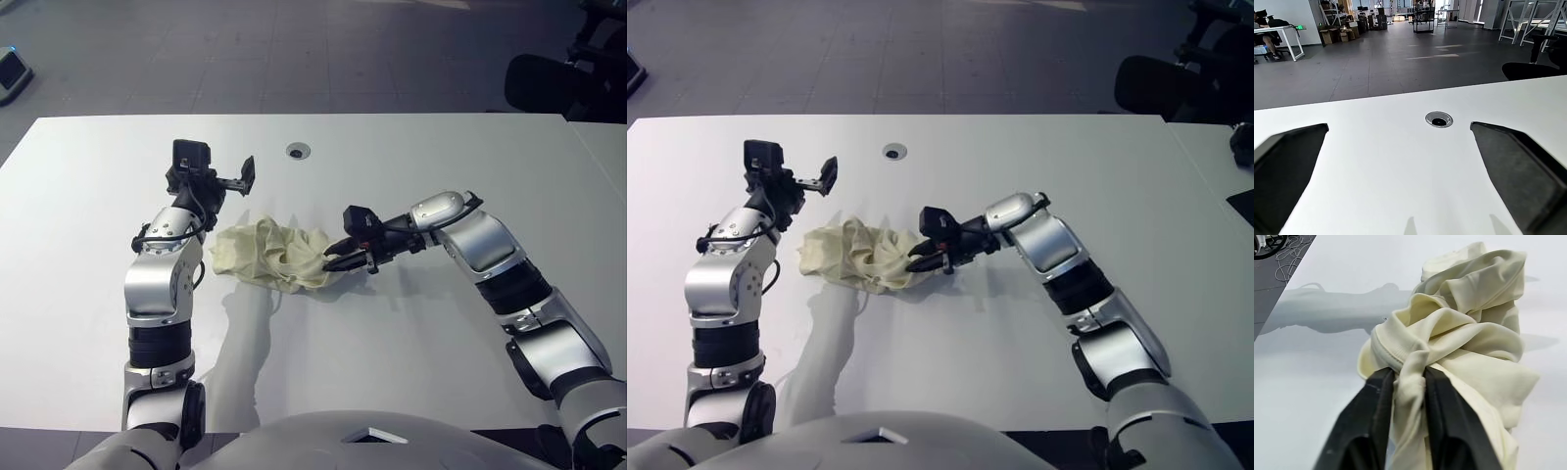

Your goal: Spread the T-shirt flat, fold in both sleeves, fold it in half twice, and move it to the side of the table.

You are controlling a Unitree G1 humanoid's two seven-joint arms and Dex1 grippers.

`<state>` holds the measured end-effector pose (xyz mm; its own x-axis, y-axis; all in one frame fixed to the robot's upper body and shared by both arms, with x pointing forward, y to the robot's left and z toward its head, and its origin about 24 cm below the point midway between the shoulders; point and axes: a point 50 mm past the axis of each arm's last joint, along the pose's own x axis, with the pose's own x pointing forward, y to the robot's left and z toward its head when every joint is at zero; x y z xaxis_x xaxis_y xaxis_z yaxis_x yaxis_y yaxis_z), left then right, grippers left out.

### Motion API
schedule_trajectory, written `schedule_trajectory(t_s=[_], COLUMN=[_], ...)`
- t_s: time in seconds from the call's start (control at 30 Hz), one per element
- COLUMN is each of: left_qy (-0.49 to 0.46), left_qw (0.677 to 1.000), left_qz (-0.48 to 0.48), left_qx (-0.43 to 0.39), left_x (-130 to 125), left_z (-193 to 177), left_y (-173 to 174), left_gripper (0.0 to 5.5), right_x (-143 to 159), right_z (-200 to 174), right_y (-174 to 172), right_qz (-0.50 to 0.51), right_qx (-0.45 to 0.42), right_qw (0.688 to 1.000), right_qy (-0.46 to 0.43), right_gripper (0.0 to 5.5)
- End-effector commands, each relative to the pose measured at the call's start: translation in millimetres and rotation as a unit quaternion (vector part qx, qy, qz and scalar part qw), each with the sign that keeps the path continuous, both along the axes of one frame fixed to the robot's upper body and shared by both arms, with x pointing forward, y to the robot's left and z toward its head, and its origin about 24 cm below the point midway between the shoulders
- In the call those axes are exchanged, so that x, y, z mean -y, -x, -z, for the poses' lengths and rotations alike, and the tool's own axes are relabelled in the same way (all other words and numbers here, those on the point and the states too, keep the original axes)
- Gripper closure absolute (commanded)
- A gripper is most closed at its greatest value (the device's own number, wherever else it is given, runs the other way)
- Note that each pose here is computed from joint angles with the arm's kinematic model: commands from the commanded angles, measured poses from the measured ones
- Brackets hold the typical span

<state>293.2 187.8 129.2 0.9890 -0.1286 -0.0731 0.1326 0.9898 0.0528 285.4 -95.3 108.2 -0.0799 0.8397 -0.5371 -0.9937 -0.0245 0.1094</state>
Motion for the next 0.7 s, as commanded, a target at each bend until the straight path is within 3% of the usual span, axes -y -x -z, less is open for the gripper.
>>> schedule_trajectory(t_s=[0.03,0.23,0.4,0.47,0.57,0.7], left_qy=[-0.01,-0.039,-0.118,-0.152,-0.209,-0.261], left_qw=[1.0,0.999,0.982,0.959,0.899,0.833], left_qz=[0.006,0.034,0.148,0.238,0.384,0.488], left_qx=[0.001,0.01,0.022,0.018,0.0,-0.022], left_x=[-2.0,-6.3,-9.6,-2.3,13.1,28.1], left_z=[-2.6,-12.1,-27.5,-30.7,-26.8,-16.0], left_y=[0.7,-3.6,-9.1,-5.6,6.6,17.2], left_gripper=[0.1,0.1,0.1,0.1,0.1,0.1], right_x=[5.0,22.6,62.1,71.8,79.2,76.6], right_z=[-11.1,-22.7,-24.7,-23.9,-24.6,-26.9], right_y=[-1.8,-3.7,-6.1,-8.2,-13.9,-18.0], right_qz=[0.003,0.014,0.035,0.048,0.073,0.085], right_qx=[0.018,0.044,0.088,0.1,0.115,0.122], right_qw=[1.0,0.999,0.992,0.99,0.986,0.986], right_qy=[0.002,0.017,0.081,0.093,0.093,0.079], right_gripper=[5.24,5.44,5.44,5.44,5.44,5.44])
